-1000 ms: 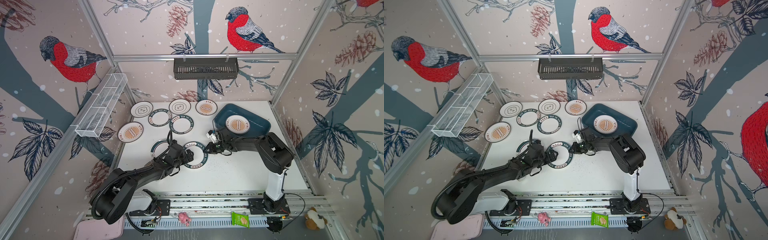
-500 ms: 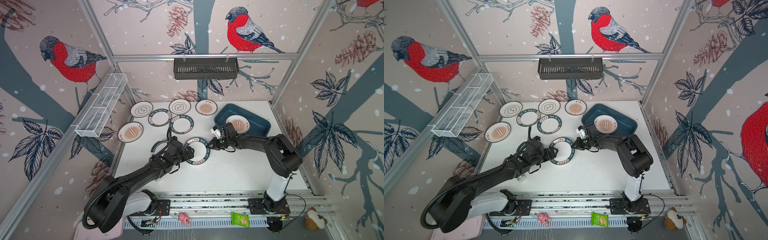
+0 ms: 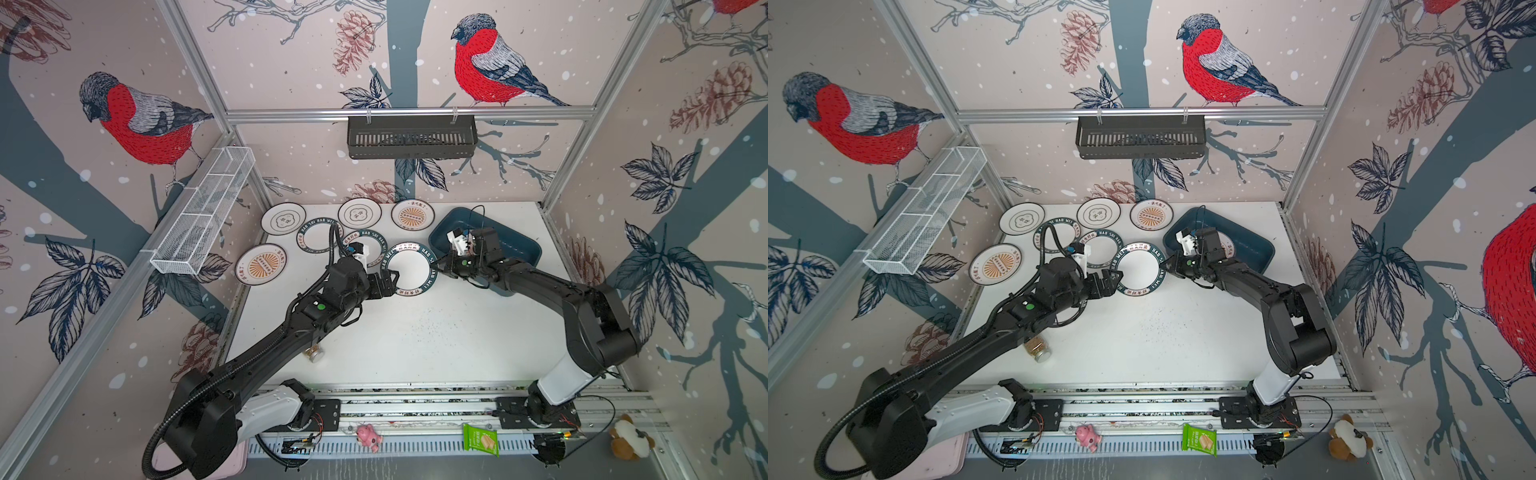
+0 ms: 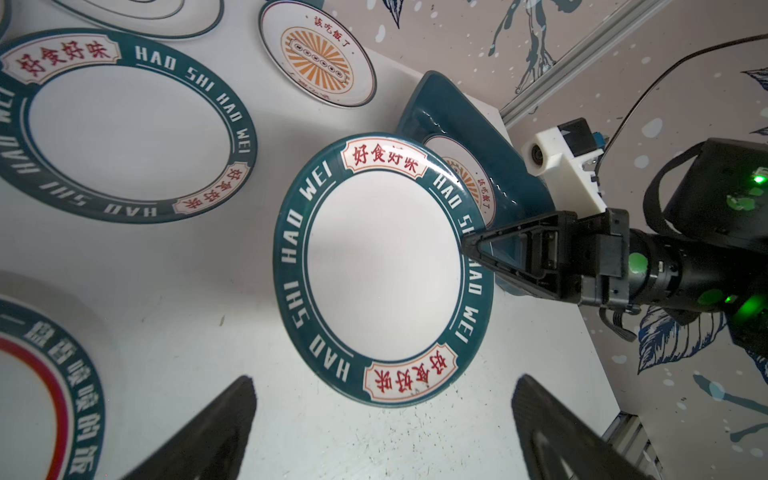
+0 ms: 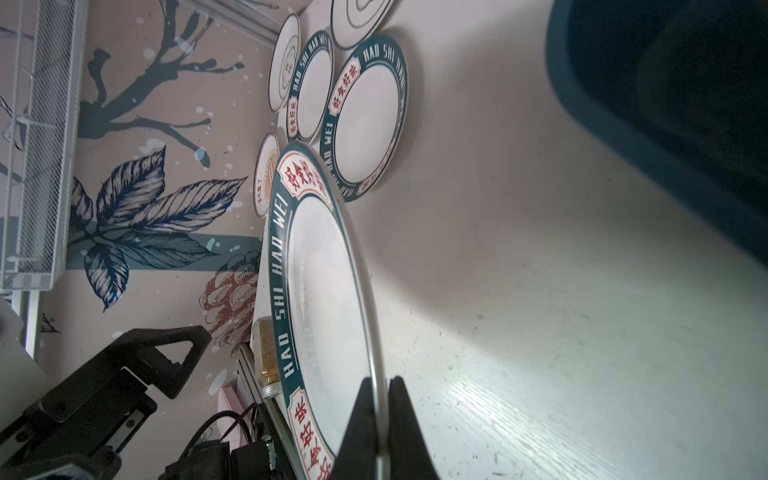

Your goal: Place the plates into the plastic bin on the countertop

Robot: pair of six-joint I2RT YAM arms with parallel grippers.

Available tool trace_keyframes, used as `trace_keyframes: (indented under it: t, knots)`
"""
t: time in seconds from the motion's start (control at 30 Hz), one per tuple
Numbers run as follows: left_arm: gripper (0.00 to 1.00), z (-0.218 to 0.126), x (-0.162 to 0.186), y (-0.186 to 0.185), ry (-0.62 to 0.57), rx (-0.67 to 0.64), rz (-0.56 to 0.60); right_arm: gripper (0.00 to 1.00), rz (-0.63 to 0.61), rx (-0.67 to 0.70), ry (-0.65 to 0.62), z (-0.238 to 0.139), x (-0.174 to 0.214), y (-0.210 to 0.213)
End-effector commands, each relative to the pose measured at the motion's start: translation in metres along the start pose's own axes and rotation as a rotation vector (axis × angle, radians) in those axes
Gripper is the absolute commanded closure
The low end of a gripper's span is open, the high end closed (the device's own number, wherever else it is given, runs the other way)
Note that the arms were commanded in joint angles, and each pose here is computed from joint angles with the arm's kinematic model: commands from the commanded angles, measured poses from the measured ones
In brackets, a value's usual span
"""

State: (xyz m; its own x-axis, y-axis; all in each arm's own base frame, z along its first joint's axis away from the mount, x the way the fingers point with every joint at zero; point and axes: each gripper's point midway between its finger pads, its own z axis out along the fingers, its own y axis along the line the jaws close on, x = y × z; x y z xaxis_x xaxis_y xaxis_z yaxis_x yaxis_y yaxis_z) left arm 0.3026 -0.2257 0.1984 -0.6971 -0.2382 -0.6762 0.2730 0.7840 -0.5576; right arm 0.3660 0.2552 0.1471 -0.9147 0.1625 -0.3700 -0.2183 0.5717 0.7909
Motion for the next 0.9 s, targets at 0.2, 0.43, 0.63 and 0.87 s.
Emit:
trace_keyframes:
  t: [0.2, 0.43, 0.63, 0.87]
  knots:
    - [0.04, 0.032, -0.024, -0.054, -0.021, 0.157, 0.166, 0.98, 0.035, -0.004, -0.166, -0.038, -0.05, -0.006]
    - [0.04, 0.061, -0.037, -0.081, -0.078, 0.246, 0.181, 0.98, 0.082, 0.058, -0.307, -0.074, -0.087, -0.033]
    - [0.04, 0.081, -0.033, -0.098, -0.042, 0.308, 0.193, 0.98, 0.138, 0.122, -0.417, -0.109, -0.113, -0.067]
    - [0.04, 0.095, -0.027, -0.099, -0.008, 0.32, 0.202, 0.98, 0.215, 0.198, -0.488, -0.136, -0.13, -0.11]
